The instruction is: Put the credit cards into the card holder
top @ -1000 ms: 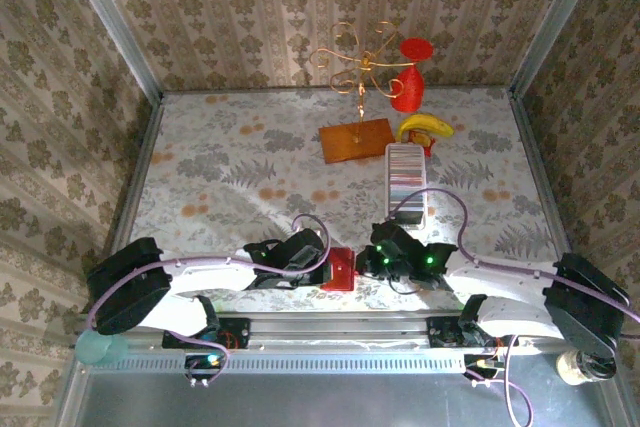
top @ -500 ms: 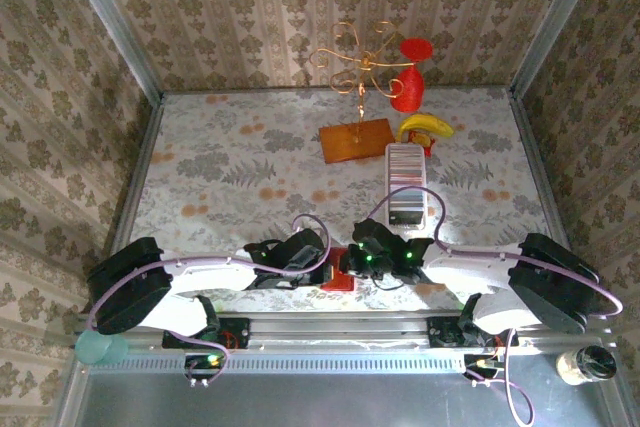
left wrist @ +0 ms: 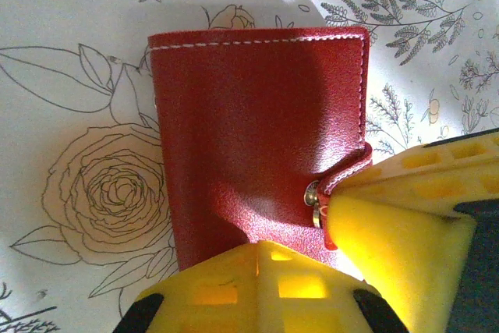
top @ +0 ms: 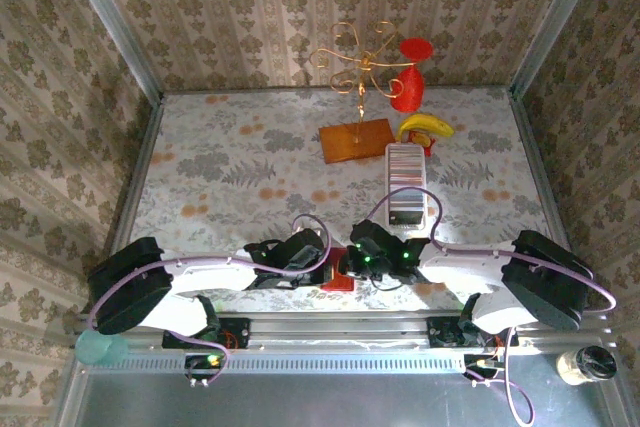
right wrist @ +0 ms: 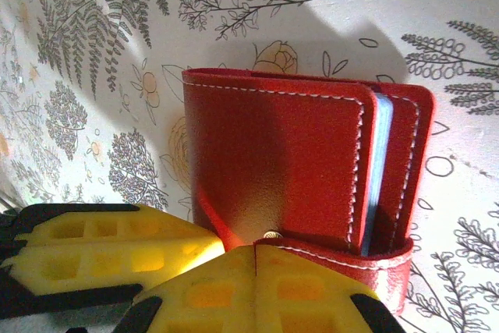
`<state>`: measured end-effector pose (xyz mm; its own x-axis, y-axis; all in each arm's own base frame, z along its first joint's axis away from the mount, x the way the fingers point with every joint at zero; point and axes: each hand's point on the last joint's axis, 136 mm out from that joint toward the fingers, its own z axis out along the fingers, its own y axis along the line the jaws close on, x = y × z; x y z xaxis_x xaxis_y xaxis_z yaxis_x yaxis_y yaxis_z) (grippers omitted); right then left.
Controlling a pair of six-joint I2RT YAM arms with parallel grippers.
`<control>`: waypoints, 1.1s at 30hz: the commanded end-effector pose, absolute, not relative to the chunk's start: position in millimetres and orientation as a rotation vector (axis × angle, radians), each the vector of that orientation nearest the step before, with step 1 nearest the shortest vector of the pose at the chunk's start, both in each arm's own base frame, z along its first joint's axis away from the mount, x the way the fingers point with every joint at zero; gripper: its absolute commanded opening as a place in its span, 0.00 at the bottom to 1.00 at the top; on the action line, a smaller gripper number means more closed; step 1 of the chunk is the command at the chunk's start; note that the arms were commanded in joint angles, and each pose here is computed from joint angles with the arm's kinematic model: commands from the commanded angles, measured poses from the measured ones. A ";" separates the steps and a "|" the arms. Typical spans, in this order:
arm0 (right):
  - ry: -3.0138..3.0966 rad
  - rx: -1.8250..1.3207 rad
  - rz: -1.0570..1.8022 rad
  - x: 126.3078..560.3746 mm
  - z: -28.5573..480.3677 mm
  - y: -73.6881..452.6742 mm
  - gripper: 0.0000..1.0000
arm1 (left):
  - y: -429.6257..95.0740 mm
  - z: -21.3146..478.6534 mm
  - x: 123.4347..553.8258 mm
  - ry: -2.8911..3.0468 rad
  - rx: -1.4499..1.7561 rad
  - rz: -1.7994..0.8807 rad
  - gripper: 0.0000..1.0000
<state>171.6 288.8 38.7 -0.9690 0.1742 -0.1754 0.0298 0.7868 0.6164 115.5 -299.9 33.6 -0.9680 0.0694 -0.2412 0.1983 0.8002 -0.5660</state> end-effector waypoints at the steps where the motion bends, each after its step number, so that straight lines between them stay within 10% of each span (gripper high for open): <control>1: 2.771 0.190 0.874 173.5 29.1 284.5 0.00 | -291.4 19.9 107.0 2.835 0.215 -0.859 0.00; 33: 2.698 0.206 0.930 177.8 40.3 286.4 0.00 | -290.0 21.3 107.2 2.830 0.211 -0.859 0.00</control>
